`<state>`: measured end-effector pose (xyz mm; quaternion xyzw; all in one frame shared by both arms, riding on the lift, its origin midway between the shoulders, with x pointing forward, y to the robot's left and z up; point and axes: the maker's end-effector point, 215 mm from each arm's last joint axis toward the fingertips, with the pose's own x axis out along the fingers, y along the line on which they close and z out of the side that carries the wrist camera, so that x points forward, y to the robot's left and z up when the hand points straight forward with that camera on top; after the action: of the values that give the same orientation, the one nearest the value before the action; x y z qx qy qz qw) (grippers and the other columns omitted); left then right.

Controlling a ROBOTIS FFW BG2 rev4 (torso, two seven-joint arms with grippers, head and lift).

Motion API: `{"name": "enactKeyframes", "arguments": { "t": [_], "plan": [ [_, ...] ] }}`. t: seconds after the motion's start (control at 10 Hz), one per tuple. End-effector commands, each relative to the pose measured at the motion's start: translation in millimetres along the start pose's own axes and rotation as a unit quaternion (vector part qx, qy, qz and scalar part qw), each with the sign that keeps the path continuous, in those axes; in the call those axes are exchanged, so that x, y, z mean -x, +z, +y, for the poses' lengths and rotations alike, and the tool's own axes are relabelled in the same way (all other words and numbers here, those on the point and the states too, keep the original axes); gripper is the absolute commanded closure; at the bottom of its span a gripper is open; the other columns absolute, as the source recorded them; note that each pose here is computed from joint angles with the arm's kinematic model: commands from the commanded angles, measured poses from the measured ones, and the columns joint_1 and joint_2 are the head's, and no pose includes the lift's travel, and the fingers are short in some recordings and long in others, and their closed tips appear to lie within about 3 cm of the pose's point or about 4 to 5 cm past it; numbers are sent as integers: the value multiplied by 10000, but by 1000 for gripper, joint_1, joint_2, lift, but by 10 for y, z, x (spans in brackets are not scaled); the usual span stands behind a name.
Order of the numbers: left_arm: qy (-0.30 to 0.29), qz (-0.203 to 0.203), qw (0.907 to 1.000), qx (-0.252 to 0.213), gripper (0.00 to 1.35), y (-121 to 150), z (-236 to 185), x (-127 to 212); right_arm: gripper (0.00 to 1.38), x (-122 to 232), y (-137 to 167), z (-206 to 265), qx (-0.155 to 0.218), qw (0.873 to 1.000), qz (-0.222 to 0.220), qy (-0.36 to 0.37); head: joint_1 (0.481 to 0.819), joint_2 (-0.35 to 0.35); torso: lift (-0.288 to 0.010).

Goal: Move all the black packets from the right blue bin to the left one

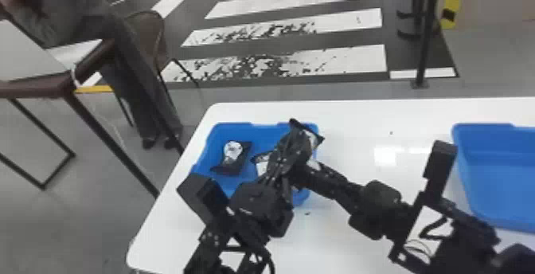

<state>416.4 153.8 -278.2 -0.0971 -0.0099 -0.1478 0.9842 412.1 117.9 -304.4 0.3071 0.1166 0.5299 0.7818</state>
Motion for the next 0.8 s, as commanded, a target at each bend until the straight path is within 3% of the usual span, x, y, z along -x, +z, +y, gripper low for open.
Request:
{"name": "enactKeyframes", "arguments": {
  "t": [0.0, 0.1, 0.2, 0.4, 0.7],
  "plan": [
    [12, -121, 9999, -47, 1213, 83, 23, -9, 631, 17, 98, -102, -73, 9997, -197, -87, 695, 350, -140],
    [63, -220, 9997, -108, 1213, 162, 93, -31, 223, 37, 127, -127, -70, 9996, -243, -118, 695, 349, -140],
    [106, -325, 9993, -177, 1213, 202, 151, -72, 36, 82, 120, -164, -126, 9993, -294, -176, 695, 347, -140],
    [316, -522, 9971, -449, 1213, 323, 369, -134, 136, 129, 136, -203, -165, 9989, -372, -236, 695, 347, -140],
    [683, -745, 9871, -1241, 1213, 286, 822, -507, 136, 258, 289, -341, -155, 9974, -576, -415, 695, 350, -140]
  ]
}}
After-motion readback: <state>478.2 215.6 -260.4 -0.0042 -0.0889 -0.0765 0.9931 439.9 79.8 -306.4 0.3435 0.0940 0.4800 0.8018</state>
